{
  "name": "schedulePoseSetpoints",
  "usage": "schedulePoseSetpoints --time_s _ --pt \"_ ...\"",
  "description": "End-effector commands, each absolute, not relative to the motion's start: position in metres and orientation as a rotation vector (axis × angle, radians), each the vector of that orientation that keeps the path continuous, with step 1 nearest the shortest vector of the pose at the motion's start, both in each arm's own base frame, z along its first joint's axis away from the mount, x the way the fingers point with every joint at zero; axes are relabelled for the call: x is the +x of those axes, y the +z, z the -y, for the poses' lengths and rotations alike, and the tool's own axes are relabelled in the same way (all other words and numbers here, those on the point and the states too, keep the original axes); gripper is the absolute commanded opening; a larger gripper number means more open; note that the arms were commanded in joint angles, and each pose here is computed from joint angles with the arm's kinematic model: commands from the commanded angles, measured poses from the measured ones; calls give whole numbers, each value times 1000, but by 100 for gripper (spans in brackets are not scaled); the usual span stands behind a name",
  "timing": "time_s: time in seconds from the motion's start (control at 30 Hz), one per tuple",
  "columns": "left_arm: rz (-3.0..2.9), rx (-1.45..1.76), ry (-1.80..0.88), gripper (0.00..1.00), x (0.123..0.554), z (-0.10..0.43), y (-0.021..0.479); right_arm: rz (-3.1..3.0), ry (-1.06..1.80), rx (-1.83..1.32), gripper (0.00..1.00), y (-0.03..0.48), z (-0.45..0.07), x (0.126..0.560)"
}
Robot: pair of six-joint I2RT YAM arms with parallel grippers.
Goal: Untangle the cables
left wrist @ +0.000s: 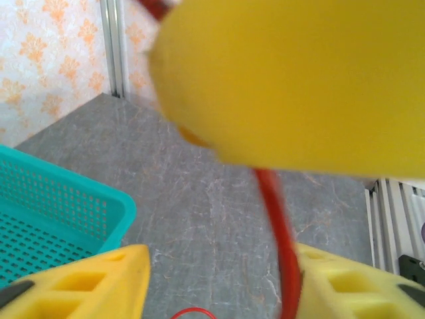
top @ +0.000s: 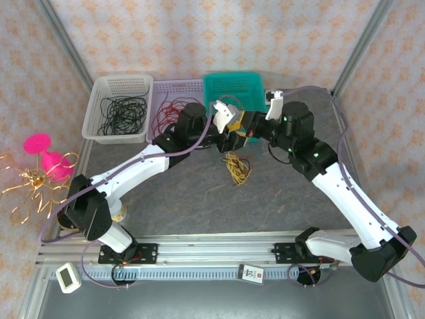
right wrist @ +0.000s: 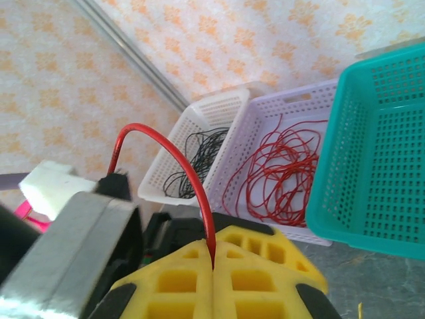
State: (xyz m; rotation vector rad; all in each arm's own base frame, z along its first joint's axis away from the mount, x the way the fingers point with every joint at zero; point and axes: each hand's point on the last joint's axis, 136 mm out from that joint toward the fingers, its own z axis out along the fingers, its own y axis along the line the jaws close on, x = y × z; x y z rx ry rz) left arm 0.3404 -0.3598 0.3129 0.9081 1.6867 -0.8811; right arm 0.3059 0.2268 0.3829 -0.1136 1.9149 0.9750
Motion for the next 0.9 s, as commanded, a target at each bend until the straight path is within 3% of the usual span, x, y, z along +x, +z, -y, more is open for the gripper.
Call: schedulePoseSetpoints --time_s 0.0,0.07,0.13,0.33,0.47,0.5,0.63,0.87 --pt "-1646 903 -852 35 348 365 328 -1799 1082 -170 0 424 -230 287" --pt "-1626 861 -860 13 349 363 334 -1782 1091 -169 0 430 -229 283" --pt "-1590 793 -858 0 349 355 343 -1775 1077 -149 0 432 -224 284" --pt "-1575 662 -817 0 348 332 363 -1748 922 81 50 429 -172 303" --pt "-1607 603 -790 0 348 322 372 -1745 797 90 86 388 -142 309" --pt "-1603 584 -798 0 347 320 376 -1735 798 54 91 375 -145 307" --pt "-1573 553 -871 0 337 317 392 -1683 993 -293 85 328 -193 282" --pt "-1542 548 -945 0 318 312 419 -1466 1124 -544 83 309 -249 262"
